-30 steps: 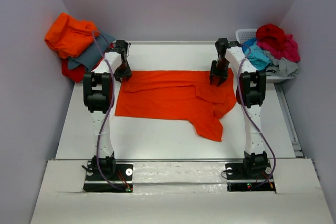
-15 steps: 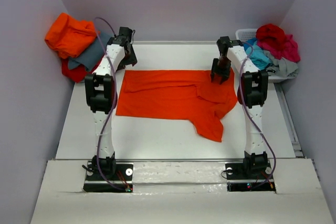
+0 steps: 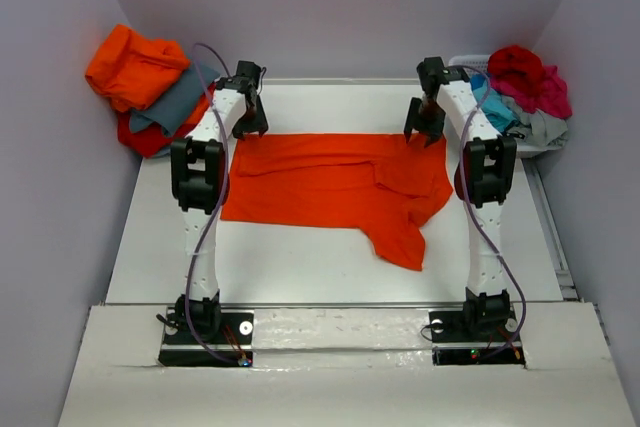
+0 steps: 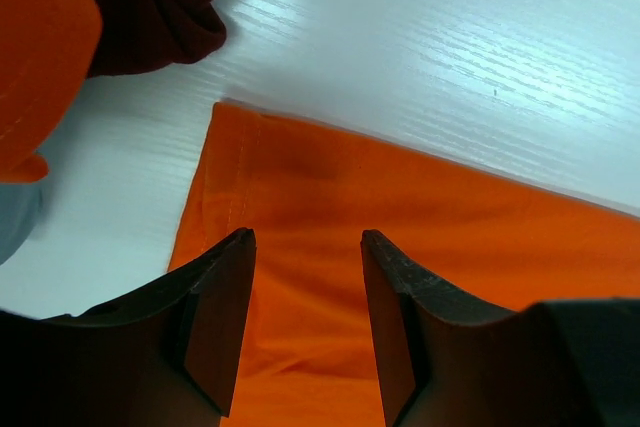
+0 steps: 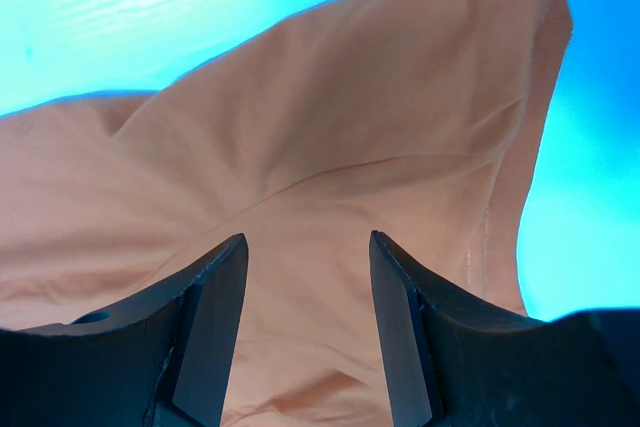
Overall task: Fold and stack the t-shirts
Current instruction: Fold the tshirt
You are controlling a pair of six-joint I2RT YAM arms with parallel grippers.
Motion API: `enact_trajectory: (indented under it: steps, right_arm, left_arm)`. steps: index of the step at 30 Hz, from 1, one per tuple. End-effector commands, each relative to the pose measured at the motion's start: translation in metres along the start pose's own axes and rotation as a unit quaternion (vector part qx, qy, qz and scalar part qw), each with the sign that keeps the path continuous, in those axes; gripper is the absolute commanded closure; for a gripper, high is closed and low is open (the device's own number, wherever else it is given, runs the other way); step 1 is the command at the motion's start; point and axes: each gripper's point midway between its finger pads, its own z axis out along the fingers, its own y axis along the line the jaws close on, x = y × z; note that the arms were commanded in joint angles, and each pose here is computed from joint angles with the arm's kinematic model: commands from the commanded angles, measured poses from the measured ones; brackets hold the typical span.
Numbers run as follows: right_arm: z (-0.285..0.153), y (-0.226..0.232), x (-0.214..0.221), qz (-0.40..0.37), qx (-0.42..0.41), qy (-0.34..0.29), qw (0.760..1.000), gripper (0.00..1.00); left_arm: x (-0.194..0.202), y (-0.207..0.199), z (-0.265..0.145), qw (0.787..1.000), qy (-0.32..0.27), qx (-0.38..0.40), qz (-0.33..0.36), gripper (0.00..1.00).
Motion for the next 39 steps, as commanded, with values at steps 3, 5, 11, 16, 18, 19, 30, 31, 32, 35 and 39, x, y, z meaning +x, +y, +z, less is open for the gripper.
enact_trajectory:
  steps: [3, 5, 11, 16, 18, 19, 30, 31, 32, 35, 39]
  right_arm:
    - [0.012, -0.003, -0.018, 0.028, 0.016, -0.03, 0.999, 0.42]
    - [0.016, -0.006, -0.018, 0.032, 0.026, -0.032, 0.999, 0.42]
    - [0.035, -0.015, -0.015, 0.06, 0.047, -0.023, 0.997, 0.44]
    - [0.053, -0.016, -0.008, 0.068, 0.036, 0.01, 0.997, 0.45]
    - [0.061, -0.011, -0.006, 0.061, 0.024, 0.022, 0.998, 0.44]
    - [0.064, -0.008, -0.005, 0.058, 0.015, 0.026, 0.998, 0.44]
    - [0.074, 0.016, -0.034, 0.037, -0.059, -0.019, 0.997, 0.34]
    - [0.071, 0.017, -0.038, 0.033, -0.063, -0.028, 0.997, 0.33]
    - [0.067, 0.018, -0.045, 0.023, -0.066, -0.04, 0.997, 0.31]
    - [0.058, 0.019, -0.062, 0.014, -0.068, -0.075, 0.995, 0.29]
    - [0.045, 0.027, -0.082, 0.012, -0.085, -0.113, 0.99, 0.26]
  left_arm:
    - [0.013, -0.004, 0.012, 1.0, 0.022, 0.003, 0.01, 0.43]
    - [0.017, -0.004, 0.016, 1.0, 0.028, 0.002, 0.011, 0.43]
    - [0.026, -0.004, 0.028, 0.999, 0.046, 0.001, 0.014, 0.42]
    - [0.026, -0.007, 0.034, 0.999, 0.049, 0.003, 0.016, 0.42]
    - [0.026, -0.008, 0.038, 0.999, 0.048, 0.006, 0.017, 0.42]
    - [0.025, -0.009, 0.041, 0.999, 0.045, 0.007, 0.016, 0.42]
    - [0.003, -0.02, 0.061, 1.0, 0.0, 0.028, -0.002, 0.28]
    - [-0.005, -0.022, 0.06, 0.999, -0.011, 0.032, -0.005, 0.28]
    - [-0.008, -0.024, 0.059, 0.999, -0.016, 0.035, -0.006, 0.27]
    - [-0.021, -0.029, 0.056, 0.998, -0.034, 0.044, -0.012, 0.26]
    - [-0.041, -0.031, 0.051, 0.996, -0.06, 0.052, -0.028, 0.25]
